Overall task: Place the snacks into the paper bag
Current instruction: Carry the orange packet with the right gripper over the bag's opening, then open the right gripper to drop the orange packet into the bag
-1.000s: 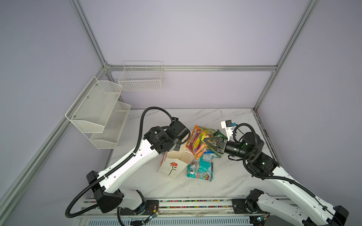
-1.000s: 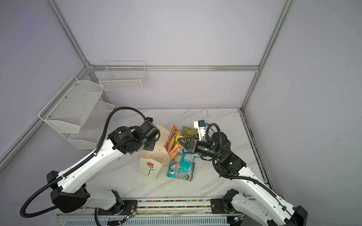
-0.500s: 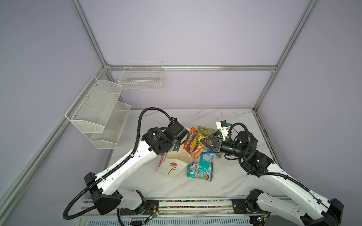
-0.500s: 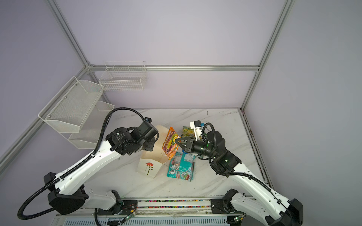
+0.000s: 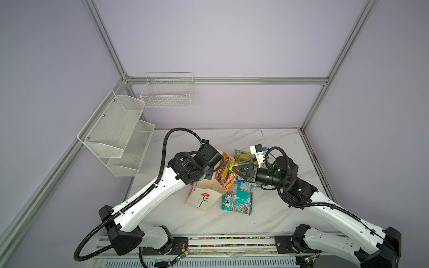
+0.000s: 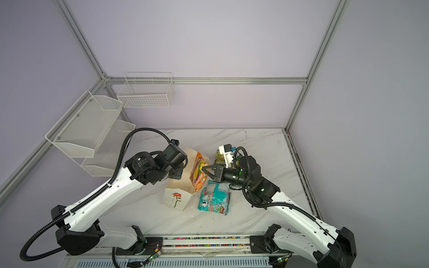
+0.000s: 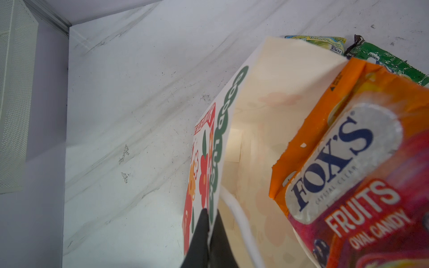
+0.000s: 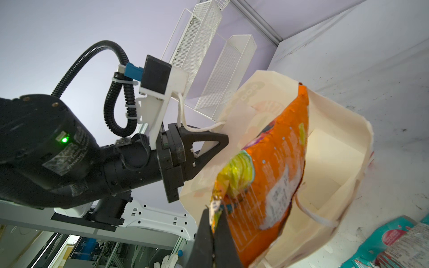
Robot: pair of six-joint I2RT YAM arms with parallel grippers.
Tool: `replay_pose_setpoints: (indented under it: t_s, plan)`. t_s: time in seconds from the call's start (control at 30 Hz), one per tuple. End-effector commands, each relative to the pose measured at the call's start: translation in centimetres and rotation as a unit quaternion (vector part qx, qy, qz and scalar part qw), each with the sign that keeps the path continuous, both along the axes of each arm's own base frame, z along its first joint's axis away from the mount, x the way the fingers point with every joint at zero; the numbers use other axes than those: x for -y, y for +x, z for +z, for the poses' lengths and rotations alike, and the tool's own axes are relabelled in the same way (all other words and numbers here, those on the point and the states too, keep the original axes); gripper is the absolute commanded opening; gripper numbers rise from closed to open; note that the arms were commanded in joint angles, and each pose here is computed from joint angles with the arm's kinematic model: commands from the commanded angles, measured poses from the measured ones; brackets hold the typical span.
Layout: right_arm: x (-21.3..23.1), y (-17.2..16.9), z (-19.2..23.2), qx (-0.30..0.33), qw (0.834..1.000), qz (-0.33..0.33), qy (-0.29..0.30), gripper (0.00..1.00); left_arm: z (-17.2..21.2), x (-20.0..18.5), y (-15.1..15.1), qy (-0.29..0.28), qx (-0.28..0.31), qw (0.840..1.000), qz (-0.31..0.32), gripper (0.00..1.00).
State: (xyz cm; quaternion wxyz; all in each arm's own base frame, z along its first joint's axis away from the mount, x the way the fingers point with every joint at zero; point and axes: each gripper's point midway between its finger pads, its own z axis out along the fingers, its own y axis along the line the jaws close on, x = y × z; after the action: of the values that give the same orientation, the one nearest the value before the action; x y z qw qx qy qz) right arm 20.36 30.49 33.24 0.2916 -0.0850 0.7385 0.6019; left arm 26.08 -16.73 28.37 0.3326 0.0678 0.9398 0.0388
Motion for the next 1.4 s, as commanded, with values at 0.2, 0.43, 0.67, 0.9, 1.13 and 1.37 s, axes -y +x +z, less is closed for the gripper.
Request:
replay_pose_setpoints:
  t_s: [0.2, 0.43, 0.67, 0.9, 1.13, 1.37]
  plan:
    - [-0.9, -0.4, 3.4, 0.033, 0.998, 0.006, 0.045, 0.00, 0.1, -0.4, -0.3, -0.013, 0.010, 1.000, 0.011, 0.02]
    - [-2.0, -0.5, 3.6, 0.034, 0.998, 0.013, 0.045, 0.00, 0.4, -0.7, -0.5, -0.015, 0.015, 1.000, 0.012, 0.02]
    - [-2.5, -0.6, 3.5, 0.034, 0.998, 0.016, 0.044, 0.00, 0.4, -0.8, -0.5, -0.017, 0.017, 1.000, 0.013, 0.02]
    - [-2.4, -0.9, 3.8, 0.038, 0.998, 0.016, 0.045, 0.03, 0.3, -0.8, -0.5, -0.017, 0.018, 1.000, 0.013, 0.02]
    - [-2.3, -1.0, 4.1, 0.044, 0.998, 0.016, 0.046, 0.35, 0.4, -0.8, -0.4, -0.017, 0.021, 1.000, 0.015, 0.02]
    - [-2.0, -1.1, 4.3, 0.048, 0.998, 0.013, 0.042, 0.40, 0.1, -0.7, -0.2, -0.011, 0.020, 1.000, 0.015, 0.02]
